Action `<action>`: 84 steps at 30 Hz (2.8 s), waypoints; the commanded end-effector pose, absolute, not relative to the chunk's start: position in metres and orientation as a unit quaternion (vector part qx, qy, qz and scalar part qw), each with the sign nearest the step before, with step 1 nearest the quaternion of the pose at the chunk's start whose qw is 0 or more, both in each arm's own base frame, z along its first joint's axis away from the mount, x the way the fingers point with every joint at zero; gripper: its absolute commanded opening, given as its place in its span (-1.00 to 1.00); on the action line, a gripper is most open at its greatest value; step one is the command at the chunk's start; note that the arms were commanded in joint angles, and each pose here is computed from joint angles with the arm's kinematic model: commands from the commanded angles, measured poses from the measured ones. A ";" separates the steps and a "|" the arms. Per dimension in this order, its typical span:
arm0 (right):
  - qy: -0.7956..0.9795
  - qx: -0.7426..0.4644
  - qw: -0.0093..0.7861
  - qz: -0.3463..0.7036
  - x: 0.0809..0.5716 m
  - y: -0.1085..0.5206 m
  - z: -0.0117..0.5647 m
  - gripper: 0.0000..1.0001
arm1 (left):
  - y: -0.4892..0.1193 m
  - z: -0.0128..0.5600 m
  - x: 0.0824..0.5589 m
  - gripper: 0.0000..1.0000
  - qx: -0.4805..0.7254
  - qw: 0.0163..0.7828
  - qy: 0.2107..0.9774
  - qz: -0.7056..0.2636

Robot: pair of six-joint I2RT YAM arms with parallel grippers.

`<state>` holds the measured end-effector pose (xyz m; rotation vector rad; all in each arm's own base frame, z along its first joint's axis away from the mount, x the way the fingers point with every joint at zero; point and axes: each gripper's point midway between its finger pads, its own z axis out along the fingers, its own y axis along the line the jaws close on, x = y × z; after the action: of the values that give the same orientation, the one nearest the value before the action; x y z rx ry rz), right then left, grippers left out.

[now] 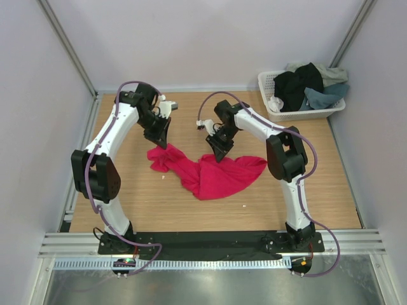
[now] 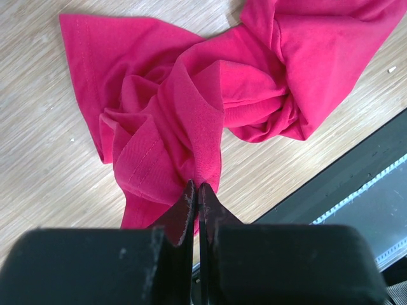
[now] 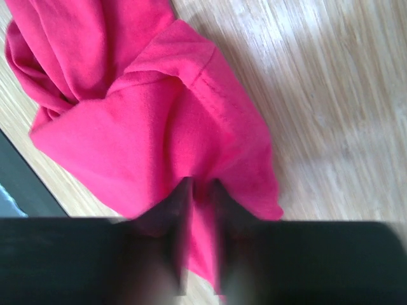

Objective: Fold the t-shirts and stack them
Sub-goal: Flatten the tshirt out

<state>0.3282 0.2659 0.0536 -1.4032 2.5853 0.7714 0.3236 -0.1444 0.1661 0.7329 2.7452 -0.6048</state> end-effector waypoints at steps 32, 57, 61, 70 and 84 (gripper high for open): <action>0.773 -0.598 0.138 0.163 0.213 0.231 0.142 0.27 | -0.138 0.175 0.353 -0.88 0.244 0.147 0.943 -0.174; 0.829 -0.539 0.143 -0.040 0.327 0.187 0.061 0.16 | -0.133 0.168 0.339 -0.86 0.244 0.136 0.945 -0.171; 0.841 -0.528 0.113 -0.032 0.318 0.173 0.047 0.15 | -0.132 0.169 0.341 -0.86 0.243 0.138 0.945 -0.169; 0.843 -0.536 0.048 -0.013 0.294 0.160 0.040 -0.86 | -0.133 0.170 0.344 -0.85 0.242 0.139 0.945 -0.168; 0.893 -0.398 0.180 -0.105 0.409 0.080 0.103 -0.98 | -0.101 0.190 0.394 -1.00 0.221 0.202 0.948 -0.112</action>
<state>0.3767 0.1000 0.0752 -1.2496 2.5833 -0.1868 0.3671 -0.1152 0.1707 0.6673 2.7226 -0.3788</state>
